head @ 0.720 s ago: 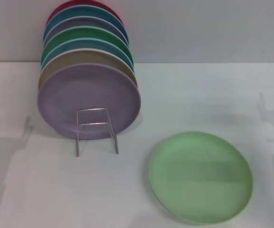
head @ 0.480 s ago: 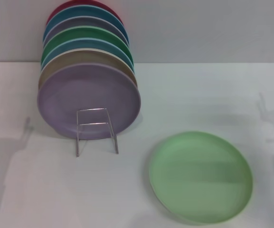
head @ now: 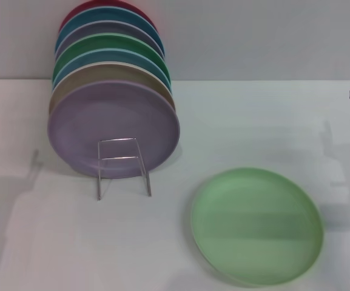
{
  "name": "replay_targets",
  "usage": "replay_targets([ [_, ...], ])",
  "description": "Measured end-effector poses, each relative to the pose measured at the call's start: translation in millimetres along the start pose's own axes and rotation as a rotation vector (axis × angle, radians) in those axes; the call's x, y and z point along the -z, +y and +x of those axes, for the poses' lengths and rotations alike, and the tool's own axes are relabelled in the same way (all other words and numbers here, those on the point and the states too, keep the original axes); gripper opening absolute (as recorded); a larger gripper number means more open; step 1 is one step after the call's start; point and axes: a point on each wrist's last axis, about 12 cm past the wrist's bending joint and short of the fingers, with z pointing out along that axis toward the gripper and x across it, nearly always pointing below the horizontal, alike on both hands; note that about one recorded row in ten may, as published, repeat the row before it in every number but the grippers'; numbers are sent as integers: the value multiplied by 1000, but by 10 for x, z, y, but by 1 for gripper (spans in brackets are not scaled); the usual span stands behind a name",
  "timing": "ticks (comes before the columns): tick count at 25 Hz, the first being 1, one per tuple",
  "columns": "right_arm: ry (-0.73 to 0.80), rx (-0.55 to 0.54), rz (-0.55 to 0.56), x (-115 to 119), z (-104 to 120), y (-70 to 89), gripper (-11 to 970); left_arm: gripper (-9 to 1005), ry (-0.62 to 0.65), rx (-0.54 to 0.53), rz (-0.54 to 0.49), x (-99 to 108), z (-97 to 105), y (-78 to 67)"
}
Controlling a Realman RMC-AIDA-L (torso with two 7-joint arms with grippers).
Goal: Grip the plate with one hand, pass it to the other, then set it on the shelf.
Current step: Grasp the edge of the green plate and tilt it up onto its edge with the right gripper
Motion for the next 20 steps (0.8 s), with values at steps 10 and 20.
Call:
replay_targets([
  [10,124,-225,-48,-161,-134,248,629,827,-9,-5,-10,72,-17,35],
  [20,352,-341,-218,-456,-240,278,630,825,-13,-16,-15,109,-26,66],
])
